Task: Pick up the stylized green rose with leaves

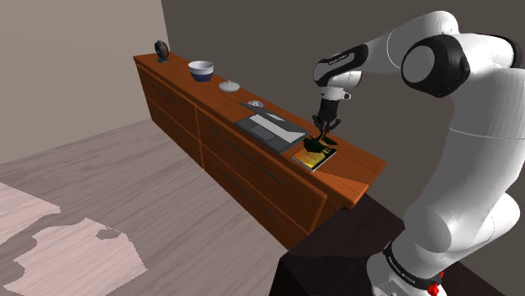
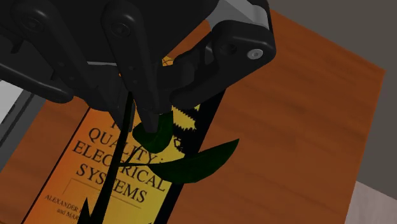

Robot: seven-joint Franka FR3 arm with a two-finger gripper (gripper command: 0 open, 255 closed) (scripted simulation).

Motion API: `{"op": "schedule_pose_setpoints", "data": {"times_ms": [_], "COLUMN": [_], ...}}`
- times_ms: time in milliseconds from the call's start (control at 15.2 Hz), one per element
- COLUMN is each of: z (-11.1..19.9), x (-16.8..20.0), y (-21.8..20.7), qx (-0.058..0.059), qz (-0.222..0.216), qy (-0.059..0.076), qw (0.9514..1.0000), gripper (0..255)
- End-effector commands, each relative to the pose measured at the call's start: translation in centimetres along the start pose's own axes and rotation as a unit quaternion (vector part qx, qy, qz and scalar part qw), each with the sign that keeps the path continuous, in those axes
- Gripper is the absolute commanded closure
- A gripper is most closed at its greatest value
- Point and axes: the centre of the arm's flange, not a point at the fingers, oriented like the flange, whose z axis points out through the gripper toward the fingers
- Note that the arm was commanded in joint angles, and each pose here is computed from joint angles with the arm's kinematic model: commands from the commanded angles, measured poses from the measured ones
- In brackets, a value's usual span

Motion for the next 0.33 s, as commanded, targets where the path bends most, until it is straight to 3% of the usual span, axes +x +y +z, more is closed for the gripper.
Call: {"op": "schedule_pose_setpoints", "data": {"times_ms": [0, 264], "z": [-1.0, -2.1], "x": [-0.4, -0.7], "y": [0.1, 0.2], "qx": [0.000, 0.000], "qz": [0.000, 0.000], "qy": [0.000, 0.000], "qw": [1.0000, 1.0000], "gripper": [255, 255]}}
